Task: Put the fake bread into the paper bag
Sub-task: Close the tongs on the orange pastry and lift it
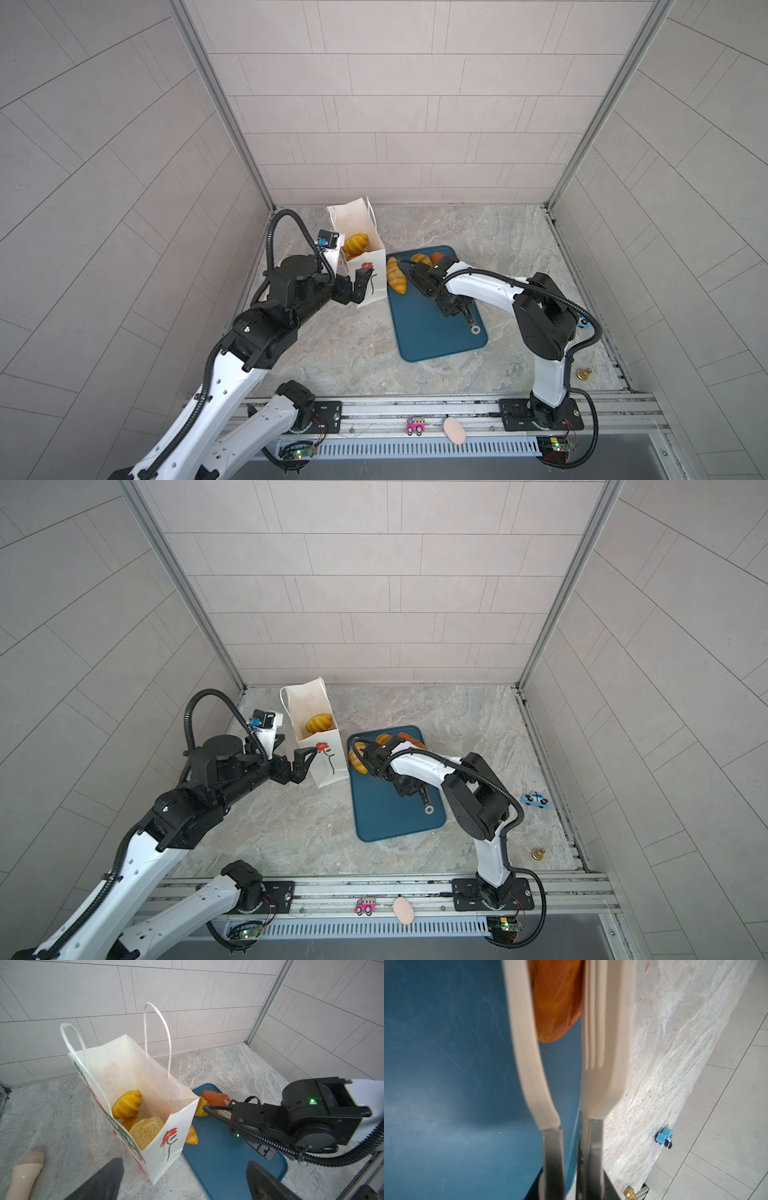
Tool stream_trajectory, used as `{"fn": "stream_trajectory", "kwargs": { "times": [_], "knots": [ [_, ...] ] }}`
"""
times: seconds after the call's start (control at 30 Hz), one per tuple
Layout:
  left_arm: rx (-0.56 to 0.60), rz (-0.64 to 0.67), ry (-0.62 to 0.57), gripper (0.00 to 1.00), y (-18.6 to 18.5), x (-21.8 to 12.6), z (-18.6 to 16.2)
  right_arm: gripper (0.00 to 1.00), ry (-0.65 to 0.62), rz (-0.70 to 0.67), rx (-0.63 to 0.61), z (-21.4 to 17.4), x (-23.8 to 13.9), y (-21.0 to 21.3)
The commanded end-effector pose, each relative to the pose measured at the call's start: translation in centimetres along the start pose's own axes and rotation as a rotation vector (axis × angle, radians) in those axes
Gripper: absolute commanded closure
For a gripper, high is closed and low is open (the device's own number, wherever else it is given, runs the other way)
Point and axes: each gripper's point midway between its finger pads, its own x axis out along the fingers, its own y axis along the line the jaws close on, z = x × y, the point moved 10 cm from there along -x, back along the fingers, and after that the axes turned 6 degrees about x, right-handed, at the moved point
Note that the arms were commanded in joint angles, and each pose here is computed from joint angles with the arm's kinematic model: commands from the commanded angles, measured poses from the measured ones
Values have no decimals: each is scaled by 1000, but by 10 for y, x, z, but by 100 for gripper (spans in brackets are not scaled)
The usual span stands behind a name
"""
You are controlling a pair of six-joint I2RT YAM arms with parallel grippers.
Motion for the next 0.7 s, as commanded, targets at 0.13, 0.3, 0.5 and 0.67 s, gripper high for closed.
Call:
{"fn": "stream_trajectory", "kwargs": {
  "times": [0.13,0.3,0.5,0.67],
  "knots": [
    [7,6,-7,0,0,-1,1,79,-39,22,33,-13,-18,-21],
    [4,-4,-18,0,-1,-1,6,82,-109,95,88,-15,-32,-31],
    [-6,-10,-14,0,-1,1,6,82,-160,143,132,-21,-45,-48],
    [-10,-16,-24,0,-2,1,9,82,-229,188,169,-23,-62,-61]
  ]
}}
